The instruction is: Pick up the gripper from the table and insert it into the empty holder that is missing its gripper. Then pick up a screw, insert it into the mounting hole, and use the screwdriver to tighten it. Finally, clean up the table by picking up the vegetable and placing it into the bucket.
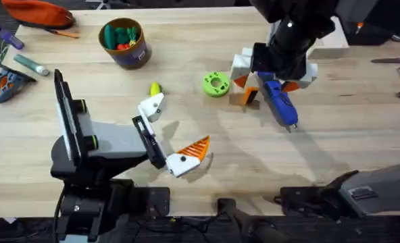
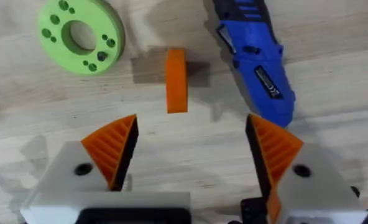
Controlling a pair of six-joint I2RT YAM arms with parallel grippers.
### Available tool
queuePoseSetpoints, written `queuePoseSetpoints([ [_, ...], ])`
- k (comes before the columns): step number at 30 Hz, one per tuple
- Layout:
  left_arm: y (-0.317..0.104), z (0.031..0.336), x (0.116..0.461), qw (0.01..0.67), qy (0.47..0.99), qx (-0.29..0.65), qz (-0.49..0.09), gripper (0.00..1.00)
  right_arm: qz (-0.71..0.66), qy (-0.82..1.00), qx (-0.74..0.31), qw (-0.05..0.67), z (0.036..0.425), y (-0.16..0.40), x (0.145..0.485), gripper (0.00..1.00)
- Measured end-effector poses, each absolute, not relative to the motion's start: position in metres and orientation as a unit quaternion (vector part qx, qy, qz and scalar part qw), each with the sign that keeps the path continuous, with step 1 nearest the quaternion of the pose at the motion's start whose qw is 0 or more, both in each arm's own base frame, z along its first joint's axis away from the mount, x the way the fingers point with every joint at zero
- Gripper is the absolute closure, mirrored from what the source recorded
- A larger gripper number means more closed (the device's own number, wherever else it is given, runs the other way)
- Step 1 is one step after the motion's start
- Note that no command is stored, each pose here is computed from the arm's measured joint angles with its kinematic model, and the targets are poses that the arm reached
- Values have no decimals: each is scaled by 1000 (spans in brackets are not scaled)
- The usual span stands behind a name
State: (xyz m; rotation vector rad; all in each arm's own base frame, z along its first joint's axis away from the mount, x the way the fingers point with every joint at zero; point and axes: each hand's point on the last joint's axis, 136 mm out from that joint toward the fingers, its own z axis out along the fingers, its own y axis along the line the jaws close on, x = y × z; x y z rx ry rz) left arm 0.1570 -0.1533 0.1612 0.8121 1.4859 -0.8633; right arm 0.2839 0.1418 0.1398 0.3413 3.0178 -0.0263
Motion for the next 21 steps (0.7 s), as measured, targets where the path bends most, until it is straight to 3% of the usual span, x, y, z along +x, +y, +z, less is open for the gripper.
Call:
queuePoseSetpoints([
  [10,-153,161,157,581,636,348,-370,15,12,993,99,64,122,153,296,13],
  [21,-153,161,157,581,636,348,-369,15,-6,996,93,15,90,153,290,113],
])
